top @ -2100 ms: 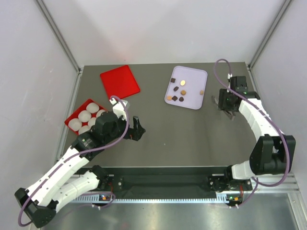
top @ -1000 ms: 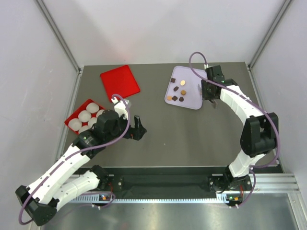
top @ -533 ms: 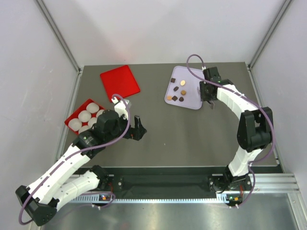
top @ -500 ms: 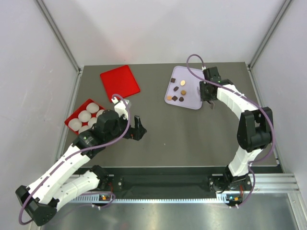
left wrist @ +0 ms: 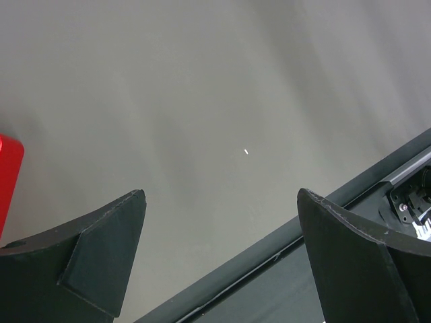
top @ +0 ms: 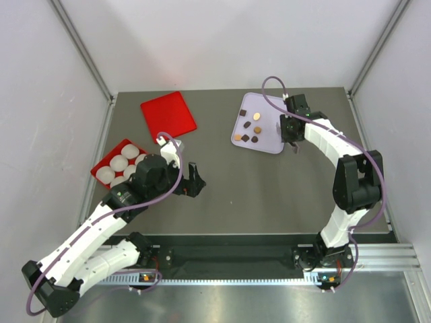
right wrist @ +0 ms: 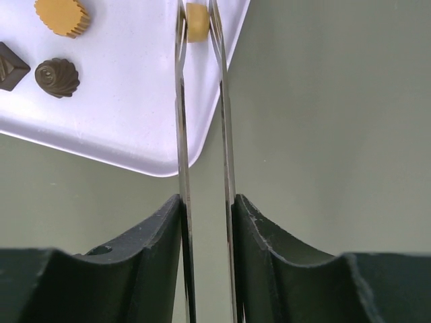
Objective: Pack the chocolate
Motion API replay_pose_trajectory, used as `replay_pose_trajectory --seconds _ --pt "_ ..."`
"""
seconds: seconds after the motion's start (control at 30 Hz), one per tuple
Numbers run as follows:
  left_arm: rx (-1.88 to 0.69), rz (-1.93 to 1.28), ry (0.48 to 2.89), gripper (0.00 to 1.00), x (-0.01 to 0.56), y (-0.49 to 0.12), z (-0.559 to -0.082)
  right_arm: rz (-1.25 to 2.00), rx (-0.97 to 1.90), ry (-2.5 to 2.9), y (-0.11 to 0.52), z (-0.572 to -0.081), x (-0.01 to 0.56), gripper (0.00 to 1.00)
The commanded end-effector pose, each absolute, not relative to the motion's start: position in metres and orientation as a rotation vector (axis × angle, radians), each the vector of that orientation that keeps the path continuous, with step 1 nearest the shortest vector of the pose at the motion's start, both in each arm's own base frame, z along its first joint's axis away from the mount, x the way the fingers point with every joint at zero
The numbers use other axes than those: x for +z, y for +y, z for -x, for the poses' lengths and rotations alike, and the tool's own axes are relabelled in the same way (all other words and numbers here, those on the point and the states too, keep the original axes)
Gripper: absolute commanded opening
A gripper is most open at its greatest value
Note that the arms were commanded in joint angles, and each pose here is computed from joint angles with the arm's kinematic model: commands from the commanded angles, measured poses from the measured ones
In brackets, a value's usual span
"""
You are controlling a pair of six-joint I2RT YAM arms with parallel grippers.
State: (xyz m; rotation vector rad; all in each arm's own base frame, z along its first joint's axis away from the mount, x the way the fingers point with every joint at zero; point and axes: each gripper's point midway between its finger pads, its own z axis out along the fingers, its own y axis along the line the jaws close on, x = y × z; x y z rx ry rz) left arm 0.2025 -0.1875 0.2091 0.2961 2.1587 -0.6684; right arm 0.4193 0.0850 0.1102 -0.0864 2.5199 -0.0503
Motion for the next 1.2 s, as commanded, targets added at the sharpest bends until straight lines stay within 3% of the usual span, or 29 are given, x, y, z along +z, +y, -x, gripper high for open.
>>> replay_pose_trajectory --seconds 0.0,0.23,0.53,0.87,1.17 --pt "-0.66 -0.304 2.124 0.99 0.216 -0.185 -0.204 0.092 -0.021 2.48 0.093 -0.421 0.123 0.35" --pt "-0.666 -0.288 2.077 0.99 0.228 -0.18 -0.201 0.112 0.006 2.426 0.098 -0.421 0.146 0.23" --pt "-0.629 -0.22 1.978 0.98 0.252 -0.163 -0.202 0.159 0.121 2.311 0.14 -0.411 0.199 0.2" --pt "-0.615 -0.135 1.844 0.99 0.291 -0.14 -0.196 0.321 0.575 2.084 0.294 -0.381 0.254 0.19" --pt "-0.694 -0.129 1.761 0.99 0.335 -0.142 -0.188 0.51 0.849 1.963 0.431 -0.352 0.256 0.16"
